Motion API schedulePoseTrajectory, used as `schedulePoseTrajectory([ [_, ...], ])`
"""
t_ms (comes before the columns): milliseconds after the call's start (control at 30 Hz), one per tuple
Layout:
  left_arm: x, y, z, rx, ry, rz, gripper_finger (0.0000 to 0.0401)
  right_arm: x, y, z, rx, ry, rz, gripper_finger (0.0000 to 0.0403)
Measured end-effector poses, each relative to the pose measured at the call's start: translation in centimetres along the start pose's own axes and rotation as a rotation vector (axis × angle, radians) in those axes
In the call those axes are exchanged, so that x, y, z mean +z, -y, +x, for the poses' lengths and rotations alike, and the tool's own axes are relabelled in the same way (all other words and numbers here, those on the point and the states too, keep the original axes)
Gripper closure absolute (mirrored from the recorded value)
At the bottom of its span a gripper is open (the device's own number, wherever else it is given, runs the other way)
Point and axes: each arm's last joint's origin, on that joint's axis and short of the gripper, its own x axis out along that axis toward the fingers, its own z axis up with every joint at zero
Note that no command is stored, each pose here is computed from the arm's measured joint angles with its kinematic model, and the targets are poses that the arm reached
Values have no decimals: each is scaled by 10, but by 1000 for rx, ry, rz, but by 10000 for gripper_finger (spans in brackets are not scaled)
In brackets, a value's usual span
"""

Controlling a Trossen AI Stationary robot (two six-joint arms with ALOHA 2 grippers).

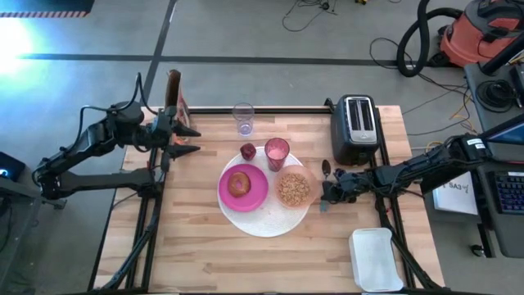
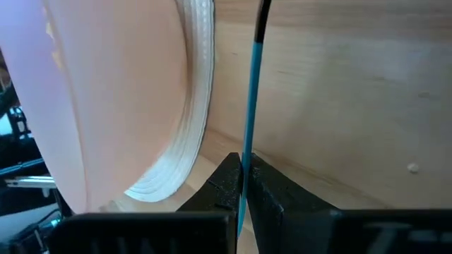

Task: Arrange a breakfast setting
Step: Put the spoon to the right of the orange bowl

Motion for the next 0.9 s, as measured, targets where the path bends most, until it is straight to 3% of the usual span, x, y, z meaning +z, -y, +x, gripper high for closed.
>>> schedulePoseTrajectory([
  [233,-1,0,0,0,-6,-2,211,0,0,0,-1,-1,-37,375],
  [900,-1,1,-3,0,2,1,211,-1,-5,3,-18,-42,-66,374],
])
